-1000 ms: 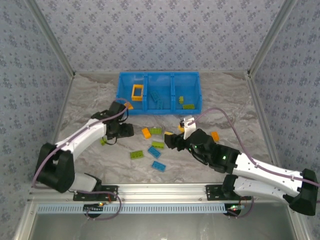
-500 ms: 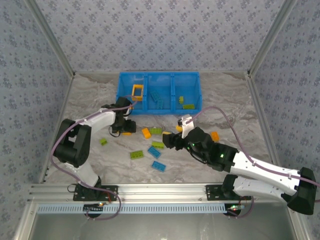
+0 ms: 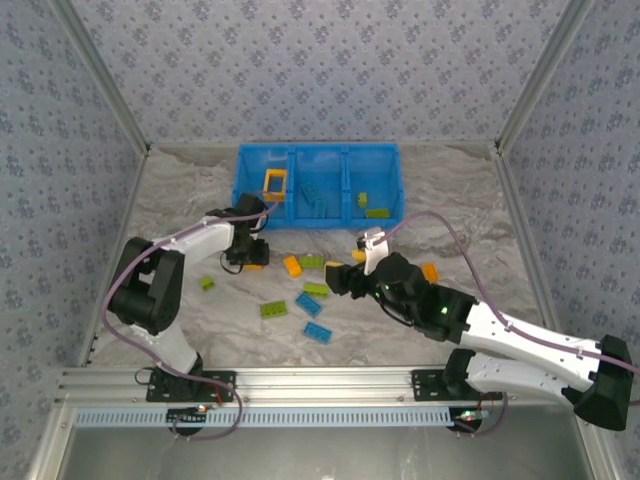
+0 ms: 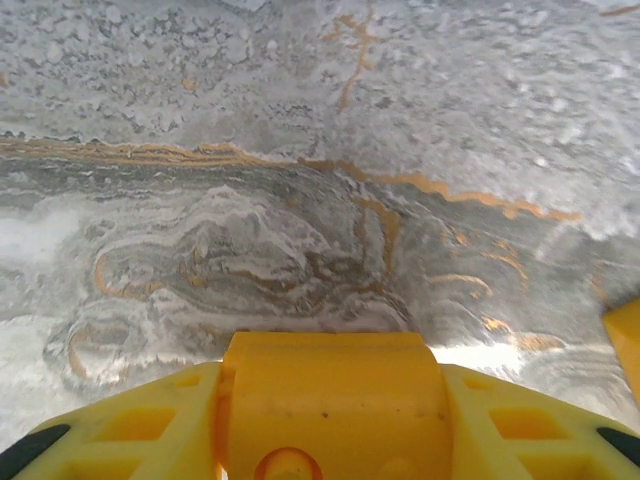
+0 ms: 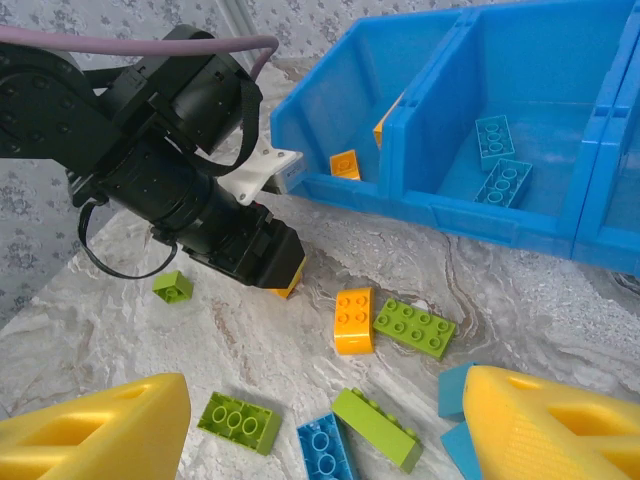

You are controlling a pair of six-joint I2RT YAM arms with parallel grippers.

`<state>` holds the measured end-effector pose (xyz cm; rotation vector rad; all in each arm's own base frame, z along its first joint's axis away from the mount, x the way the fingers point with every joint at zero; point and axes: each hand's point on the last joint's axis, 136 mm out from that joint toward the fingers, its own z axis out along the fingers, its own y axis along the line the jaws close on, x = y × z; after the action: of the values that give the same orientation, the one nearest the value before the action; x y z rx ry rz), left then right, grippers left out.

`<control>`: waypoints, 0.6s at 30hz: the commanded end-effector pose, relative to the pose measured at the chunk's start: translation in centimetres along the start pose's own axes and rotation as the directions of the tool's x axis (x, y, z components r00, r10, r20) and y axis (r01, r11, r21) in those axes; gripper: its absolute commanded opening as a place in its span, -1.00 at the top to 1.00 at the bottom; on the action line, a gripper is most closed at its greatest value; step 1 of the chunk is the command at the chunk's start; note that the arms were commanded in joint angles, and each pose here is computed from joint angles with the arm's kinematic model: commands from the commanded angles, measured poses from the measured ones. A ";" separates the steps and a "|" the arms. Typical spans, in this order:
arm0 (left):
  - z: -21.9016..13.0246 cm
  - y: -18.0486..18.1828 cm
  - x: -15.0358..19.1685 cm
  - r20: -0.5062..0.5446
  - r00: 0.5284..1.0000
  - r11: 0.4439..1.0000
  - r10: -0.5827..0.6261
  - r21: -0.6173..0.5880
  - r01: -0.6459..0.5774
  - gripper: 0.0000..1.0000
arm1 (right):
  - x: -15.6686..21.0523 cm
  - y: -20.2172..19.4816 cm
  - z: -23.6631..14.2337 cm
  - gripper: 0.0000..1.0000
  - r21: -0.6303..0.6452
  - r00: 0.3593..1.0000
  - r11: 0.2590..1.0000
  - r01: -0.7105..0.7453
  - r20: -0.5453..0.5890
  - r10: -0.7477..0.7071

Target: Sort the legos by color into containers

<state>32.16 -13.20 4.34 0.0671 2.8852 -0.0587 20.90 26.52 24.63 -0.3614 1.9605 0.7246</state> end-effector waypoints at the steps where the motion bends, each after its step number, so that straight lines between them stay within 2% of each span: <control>1: -7.0 -0.8 -4.2 0.169 0.985 1.000 -0.022 0.011 0.020 0.20 | -2.4 0.0 -0.5 -0.50 0.025 0.999 1.000 -0.011 0.046 0.010; 4: -9.9 -1.2 -7.7 0.220 0.974 0.997 -0.058 0.053 0.047 0.21 | -3.4 -0.5 -0.1 -0.49 0.052 0.999 0.999 -0.013 0.053 0.010; 7: -10.1 -1.6 -11.2 0.232 0.969 0.995 -0.081 0.069 0.067 0.22 | -4.5 -0.9 0.5 -0.48 0.075 0.998 0.997 -0.017 0.059 0.013; 13: -7.2 -1.7 -16.5 0.206 0.968 0.987 -0.146 0.096 0.129 0.26 | -7.3 -1.3 0.9 -0.48 0.077 0.994 0.996 -0.047 0.105 0.039; 18: -3.9 -2.0 -18.1 0.147 0.975 0.983 -0.165 0.103 0.151 0.27 | -8.2 -1.4 1.2 -0.48 0.066 0.991 0.995 -0.074 0.120 0.066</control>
<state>48.83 -15.39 13.28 -0.1250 2.6691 -0.1879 26.16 25.49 29.38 -0.2073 1.9165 0.6723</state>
